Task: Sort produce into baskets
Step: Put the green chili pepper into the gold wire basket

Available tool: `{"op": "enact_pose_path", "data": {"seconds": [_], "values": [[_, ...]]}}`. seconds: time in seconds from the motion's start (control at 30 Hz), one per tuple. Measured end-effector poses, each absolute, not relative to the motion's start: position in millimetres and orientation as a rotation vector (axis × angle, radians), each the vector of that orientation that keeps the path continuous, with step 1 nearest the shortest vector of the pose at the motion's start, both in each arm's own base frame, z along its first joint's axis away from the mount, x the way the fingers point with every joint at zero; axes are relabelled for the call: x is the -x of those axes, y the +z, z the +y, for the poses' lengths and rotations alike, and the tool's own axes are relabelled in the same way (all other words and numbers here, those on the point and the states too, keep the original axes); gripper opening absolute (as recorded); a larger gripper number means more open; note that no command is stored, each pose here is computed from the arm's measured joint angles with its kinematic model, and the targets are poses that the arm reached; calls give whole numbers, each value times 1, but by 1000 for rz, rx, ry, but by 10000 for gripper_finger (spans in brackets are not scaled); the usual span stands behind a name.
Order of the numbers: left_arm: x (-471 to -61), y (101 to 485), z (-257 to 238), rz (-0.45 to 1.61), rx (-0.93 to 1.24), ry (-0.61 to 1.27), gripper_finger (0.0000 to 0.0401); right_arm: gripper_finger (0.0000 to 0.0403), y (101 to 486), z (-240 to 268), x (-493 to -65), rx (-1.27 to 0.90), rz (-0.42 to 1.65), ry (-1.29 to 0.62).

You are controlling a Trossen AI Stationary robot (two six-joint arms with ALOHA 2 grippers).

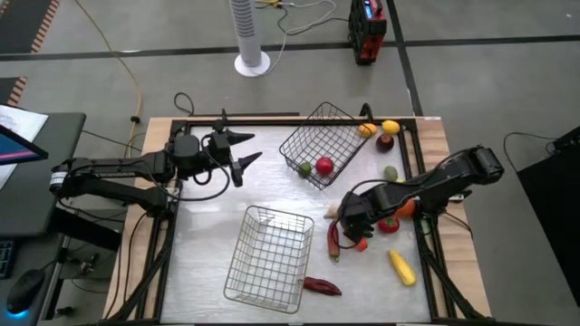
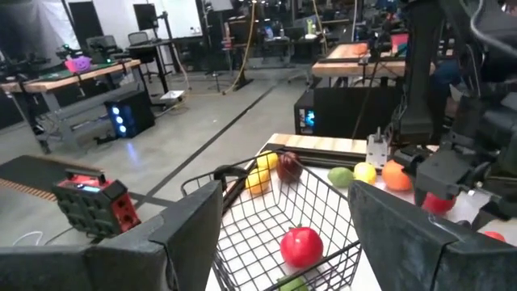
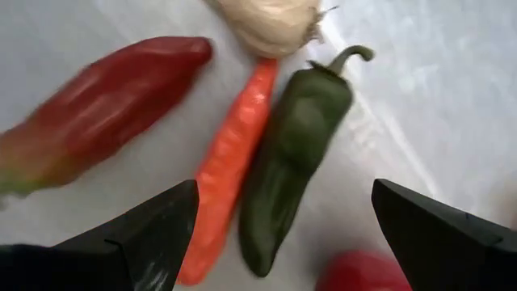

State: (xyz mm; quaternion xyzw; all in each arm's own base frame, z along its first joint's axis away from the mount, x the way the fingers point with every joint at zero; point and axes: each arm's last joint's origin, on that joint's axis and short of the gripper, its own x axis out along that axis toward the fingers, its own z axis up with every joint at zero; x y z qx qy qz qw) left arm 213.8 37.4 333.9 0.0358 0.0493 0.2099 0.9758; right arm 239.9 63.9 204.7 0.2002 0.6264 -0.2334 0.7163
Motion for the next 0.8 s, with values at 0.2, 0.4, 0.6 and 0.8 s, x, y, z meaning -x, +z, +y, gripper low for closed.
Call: {"op": "enact_pose_path", "data": {"seconds": [0.2,0.4,0.6,0.8], "values": [[-214,334,37,103,-77,424,256,395,187,64,-248,-388,1451,-534],[-214,333,37,107,-83,423,256,388,180,62,-251,-335,1475,-541],[-214,333,37,110,-83,424,256,363,182,52,-251,-305,1476,-551],[-214,332,37,120,-91,423,256,344,178,48,-254,-302,1466,-535]]}}
